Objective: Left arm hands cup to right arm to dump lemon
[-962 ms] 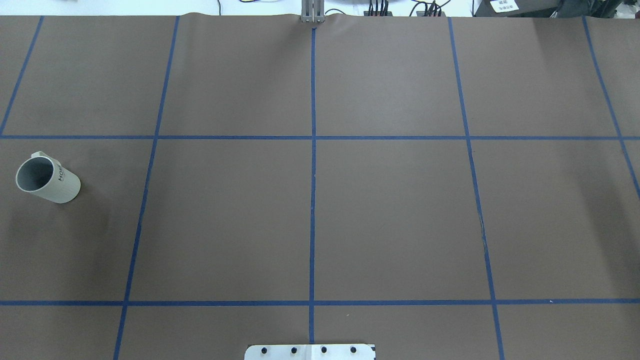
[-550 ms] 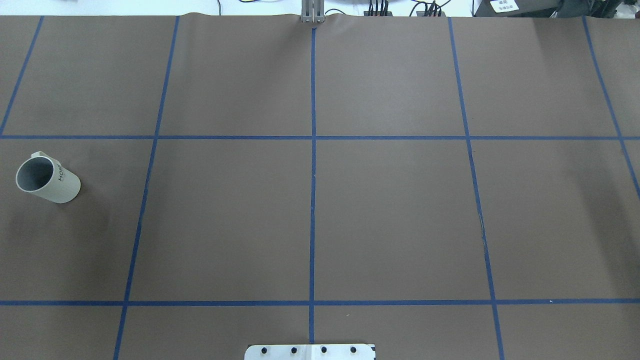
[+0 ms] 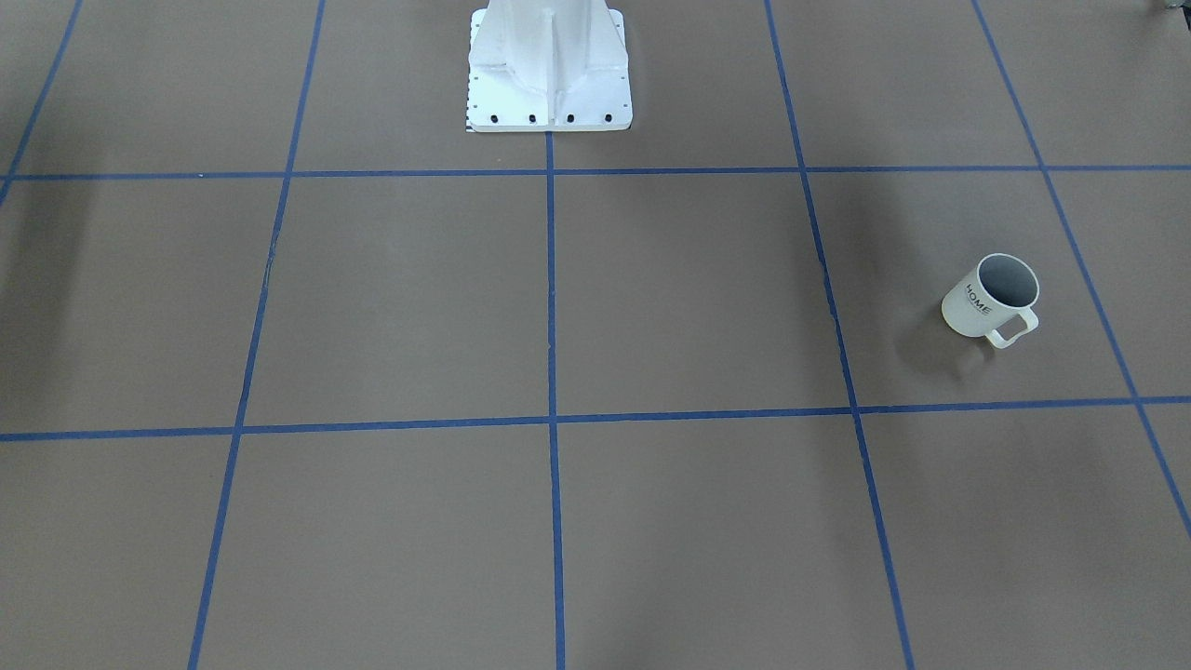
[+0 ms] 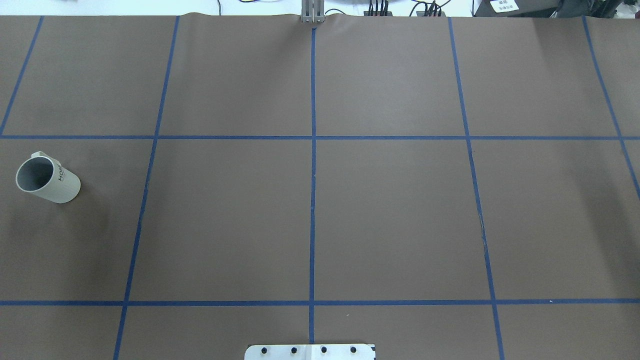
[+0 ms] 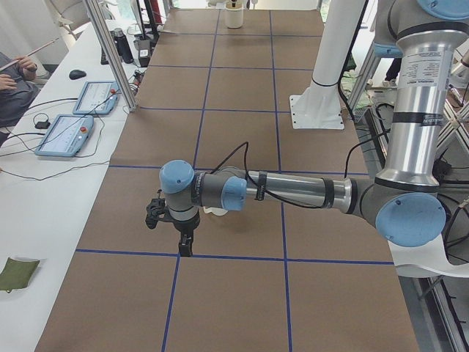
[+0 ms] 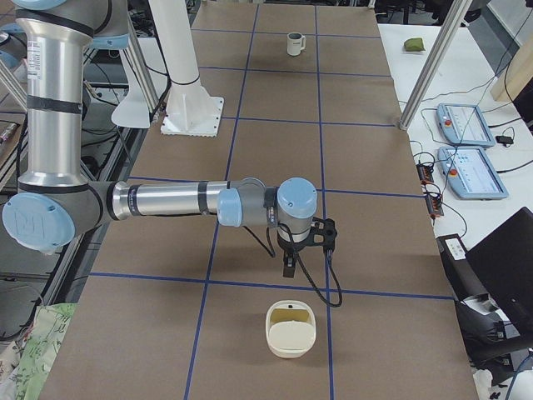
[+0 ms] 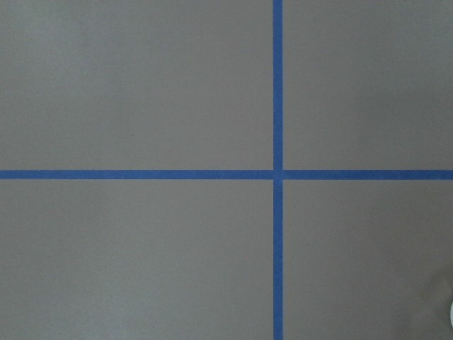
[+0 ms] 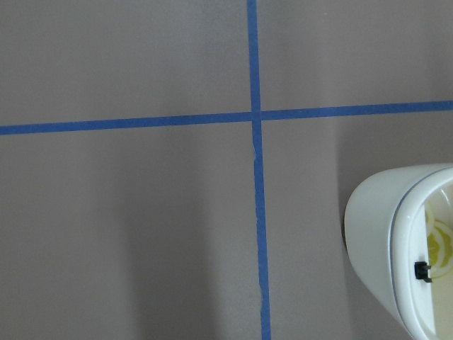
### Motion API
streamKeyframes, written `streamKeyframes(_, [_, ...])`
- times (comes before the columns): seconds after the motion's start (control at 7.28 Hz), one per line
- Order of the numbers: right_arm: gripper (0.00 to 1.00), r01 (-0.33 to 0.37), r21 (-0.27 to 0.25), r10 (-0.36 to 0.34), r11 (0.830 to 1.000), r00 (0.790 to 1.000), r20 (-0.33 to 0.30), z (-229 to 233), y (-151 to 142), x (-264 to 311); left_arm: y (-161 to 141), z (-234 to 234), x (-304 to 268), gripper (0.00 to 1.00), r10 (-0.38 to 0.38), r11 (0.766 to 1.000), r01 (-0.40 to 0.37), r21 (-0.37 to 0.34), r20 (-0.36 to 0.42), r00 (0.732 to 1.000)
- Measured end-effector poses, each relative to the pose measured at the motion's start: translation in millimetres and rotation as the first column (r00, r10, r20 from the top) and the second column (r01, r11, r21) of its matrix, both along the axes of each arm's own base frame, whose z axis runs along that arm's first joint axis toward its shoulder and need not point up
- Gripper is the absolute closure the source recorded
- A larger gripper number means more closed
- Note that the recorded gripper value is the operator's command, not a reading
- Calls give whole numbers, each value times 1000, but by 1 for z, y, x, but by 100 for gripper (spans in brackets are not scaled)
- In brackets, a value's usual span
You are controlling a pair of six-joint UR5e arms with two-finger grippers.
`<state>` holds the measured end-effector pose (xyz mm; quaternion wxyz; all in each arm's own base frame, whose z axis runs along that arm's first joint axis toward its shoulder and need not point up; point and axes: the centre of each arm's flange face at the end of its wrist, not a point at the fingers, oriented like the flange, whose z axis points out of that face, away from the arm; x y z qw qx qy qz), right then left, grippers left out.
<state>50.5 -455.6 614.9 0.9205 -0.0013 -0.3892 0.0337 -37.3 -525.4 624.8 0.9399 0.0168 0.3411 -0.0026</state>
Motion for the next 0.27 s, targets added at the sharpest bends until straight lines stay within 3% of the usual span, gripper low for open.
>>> streamKeyframes(0.27, [0,3,3,-3,1000,1000,1,0,0,0,0,0,0,0,3,1000,-3,4,-3,1000])
